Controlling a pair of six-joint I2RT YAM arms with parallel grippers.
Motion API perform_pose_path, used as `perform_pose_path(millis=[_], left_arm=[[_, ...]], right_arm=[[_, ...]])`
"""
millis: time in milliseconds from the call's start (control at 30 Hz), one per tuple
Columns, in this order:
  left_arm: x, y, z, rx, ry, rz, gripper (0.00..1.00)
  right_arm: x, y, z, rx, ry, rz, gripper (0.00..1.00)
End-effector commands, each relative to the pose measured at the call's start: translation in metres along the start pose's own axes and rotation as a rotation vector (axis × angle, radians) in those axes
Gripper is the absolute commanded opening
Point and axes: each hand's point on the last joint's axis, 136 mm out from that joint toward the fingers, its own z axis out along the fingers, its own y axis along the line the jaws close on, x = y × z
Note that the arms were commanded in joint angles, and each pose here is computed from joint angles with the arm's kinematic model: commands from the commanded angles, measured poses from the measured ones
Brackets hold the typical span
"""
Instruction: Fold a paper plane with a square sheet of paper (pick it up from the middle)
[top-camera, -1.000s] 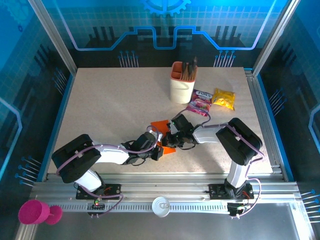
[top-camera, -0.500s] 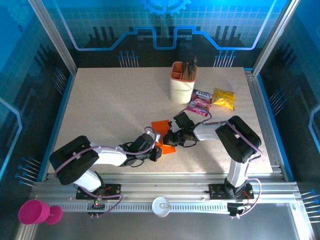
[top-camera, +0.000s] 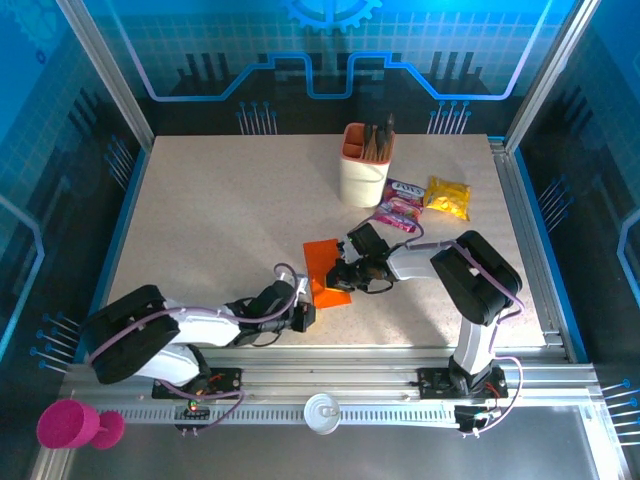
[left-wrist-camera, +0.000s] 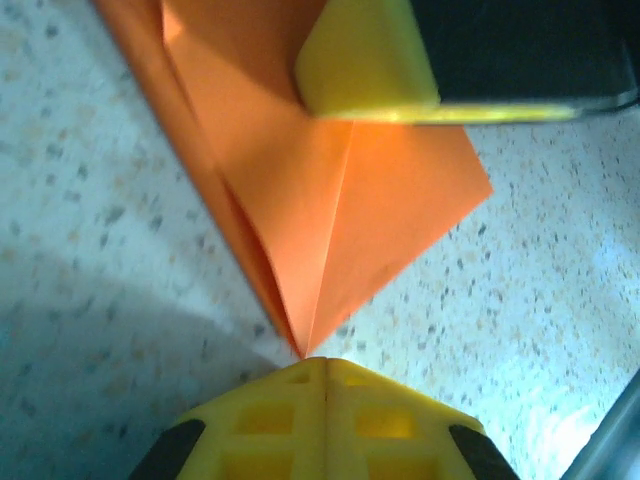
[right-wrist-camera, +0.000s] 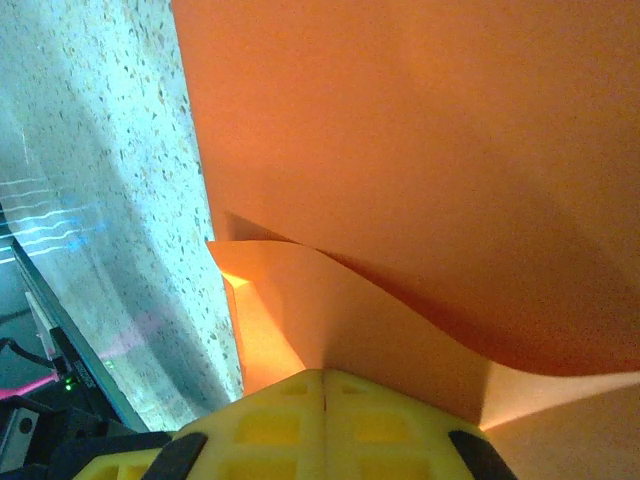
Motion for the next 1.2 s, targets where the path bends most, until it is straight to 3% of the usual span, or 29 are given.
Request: perform_pose_path(millis=[0, 133, 333, 400, 533, 767, 1167], left_arm=[[0.066, 0.06, -0.021, -0.217, 0.198, -0.076, 0.0], [0.031, 0.046, -0.04, -0.209, 0.07, -0.02, 0.0], [-0.039, 0.02, -0.067, -0.183, -0.218, 0.078, 0.0], [-0.055, 0.013, -0.069, -0.181, -0.253, 0.093, 0.0], [-0.066, -0.009, -0.054, -0.155, -0.184, 0.193, 0.0], [-0.057, -0.042, -0.009, -0.03, -0.028, 0.269, 0.0], [-0.057, -0.02, 0.023, -0.12, -0.007, 0.274, 0.0]], right_arm=[[0.01, -0.058, 0.004, 0.193, 0.003, 0.085, 0.0], [0.013, -0.061, 0.006, 0.188, 0.01, 0.091, 0.0], [0.016, -0.063, 0.009, 0.177, 0.014, 0.093, 0.0], [0.017, -0.062, 0.01, 0.171, 0.023, 0.093, 0.0], [0.017, -0.058, 0.014, 0.158, 0.032, 0.083, 0.0], [0.017, -0.051, 0.016, 0.134, 0.049, 0.067, 0.0], [0.02, -0.049, 0.013, 0.125, 0.053, 0.064, 0.0]])
